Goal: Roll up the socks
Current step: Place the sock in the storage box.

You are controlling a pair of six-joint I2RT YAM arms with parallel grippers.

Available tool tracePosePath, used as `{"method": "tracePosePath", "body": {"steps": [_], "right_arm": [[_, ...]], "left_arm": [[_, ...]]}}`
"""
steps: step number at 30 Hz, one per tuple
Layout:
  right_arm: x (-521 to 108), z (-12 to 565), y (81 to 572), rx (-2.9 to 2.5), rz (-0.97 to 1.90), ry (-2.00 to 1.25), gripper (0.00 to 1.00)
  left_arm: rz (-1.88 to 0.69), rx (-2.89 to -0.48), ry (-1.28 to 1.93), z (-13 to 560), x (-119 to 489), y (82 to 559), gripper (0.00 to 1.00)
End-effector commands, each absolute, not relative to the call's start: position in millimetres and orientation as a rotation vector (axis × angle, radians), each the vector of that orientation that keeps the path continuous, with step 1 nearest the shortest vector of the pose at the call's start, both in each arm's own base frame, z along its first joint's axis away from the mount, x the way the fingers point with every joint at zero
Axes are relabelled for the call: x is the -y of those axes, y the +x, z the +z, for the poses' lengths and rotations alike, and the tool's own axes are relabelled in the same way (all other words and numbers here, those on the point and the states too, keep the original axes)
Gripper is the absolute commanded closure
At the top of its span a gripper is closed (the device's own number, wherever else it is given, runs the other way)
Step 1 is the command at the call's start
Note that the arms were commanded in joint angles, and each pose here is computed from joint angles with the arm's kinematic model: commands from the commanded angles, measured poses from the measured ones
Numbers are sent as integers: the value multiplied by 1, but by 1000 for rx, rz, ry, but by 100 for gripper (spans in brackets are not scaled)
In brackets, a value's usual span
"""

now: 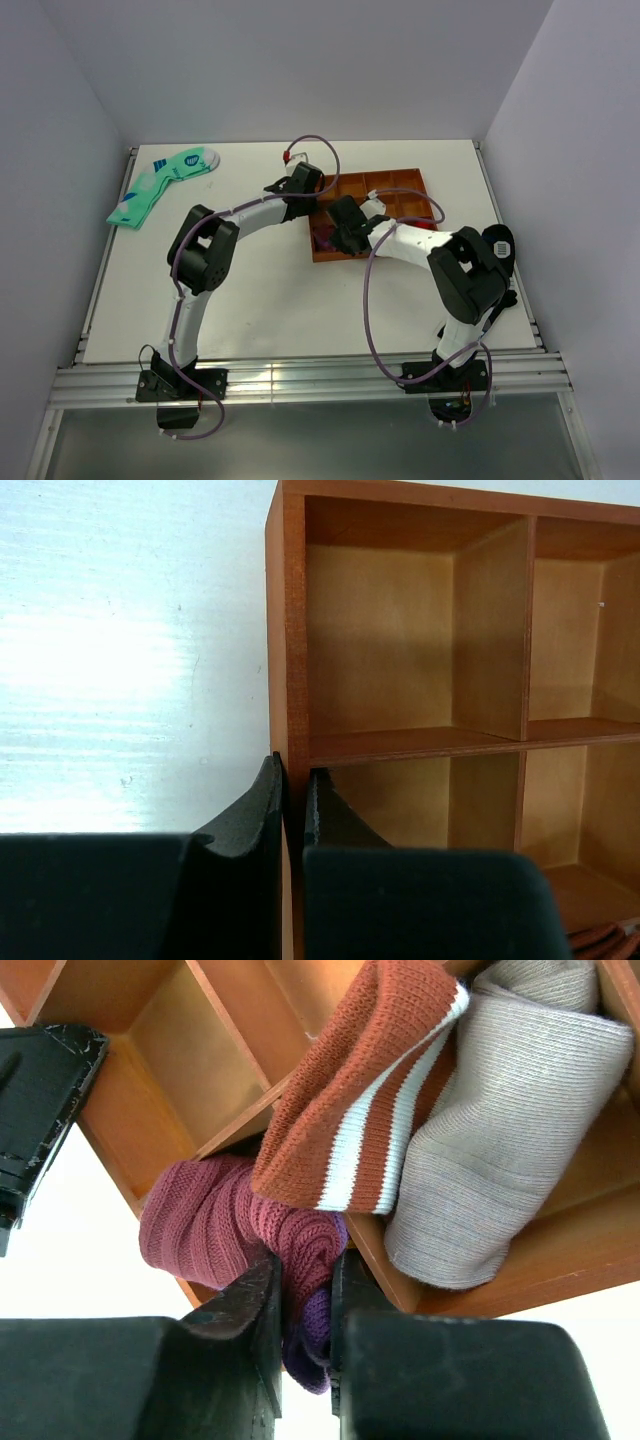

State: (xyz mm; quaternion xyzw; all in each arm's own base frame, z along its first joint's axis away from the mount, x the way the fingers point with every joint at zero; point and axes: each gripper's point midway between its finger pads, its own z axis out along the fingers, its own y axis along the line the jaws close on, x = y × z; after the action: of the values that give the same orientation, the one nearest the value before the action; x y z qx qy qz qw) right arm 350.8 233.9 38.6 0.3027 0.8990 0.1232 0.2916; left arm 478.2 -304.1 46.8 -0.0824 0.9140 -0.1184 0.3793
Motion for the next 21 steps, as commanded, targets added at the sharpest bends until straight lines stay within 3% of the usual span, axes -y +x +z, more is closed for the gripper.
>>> {"method": "tracePosePath", "body": {"steps": [1,9,18,21], "right_arm": [[-138,-33,256,-2684,-336,746,100],[-129,-49,249,-2719,-458,708,100],[-141,-53,256,-2771,-402,612,100],[-147,-49,259,-2767,-347,600,83]], "left_arm": [[-236,-2425,-257,40,271,469,100],[-255,-2440,-248,40,274,467,100],[-315,-2430,-213,51,281,466,97],[-308,-2436,-215,50,280,465,96]]}}
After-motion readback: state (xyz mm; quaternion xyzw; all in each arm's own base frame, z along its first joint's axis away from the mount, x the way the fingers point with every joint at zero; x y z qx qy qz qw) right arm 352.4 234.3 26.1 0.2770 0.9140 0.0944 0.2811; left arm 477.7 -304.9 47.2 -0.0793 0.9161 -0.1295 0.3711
